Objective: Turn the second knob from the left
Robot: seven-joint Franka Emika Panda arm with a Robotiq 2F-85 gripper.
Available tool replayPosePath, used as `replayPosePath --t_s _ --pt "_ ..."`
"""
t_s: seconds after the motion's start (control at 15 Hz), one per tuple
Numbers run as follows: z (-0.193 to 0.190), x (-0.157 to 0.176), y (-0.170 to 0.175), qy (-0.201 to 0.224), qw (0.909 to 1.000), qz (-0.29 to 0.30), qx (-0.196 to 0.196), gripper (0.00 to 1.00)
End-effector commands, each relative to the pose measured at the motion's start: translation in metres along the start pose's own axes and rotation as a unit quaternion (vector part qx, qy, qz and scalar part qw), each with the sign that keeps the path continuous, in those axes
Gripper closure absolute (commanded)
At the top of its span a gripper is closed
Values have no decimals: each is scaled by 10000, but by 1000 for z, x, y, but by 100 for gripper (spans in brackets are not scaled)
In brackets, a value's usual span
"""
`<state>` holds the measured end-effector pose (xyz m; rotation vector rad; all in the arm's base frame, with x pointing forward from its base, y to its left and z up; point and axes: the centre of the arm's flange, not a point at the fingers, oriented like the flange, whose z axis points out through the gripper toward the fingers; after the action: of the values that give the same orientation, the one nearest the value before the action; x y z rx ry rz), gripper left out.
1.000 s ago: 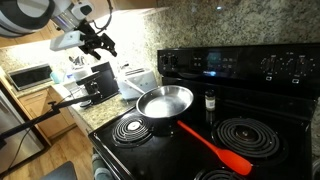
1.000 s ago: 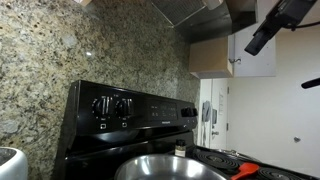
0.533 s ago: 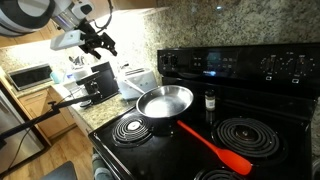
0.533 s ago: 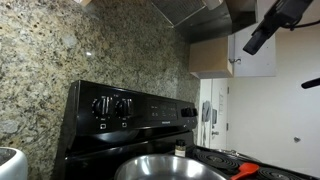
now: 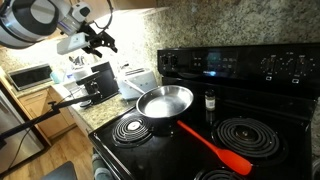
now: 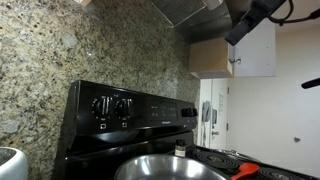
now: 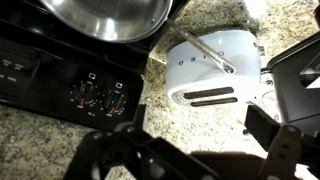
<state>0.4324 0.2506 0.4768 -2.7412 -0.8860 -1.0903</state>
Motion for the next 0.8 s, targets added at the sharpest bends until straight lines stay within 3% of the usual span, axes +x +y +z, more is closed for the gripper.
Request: replayPosePath --t_s 0.0,0.27,0.73 --pt "30 25 -16 261 9988 -407 -40 0" --pt "49 48 -13 512 9949 -763 -423 0" --pt "75 85 22 440 9954 -470 -713 0"
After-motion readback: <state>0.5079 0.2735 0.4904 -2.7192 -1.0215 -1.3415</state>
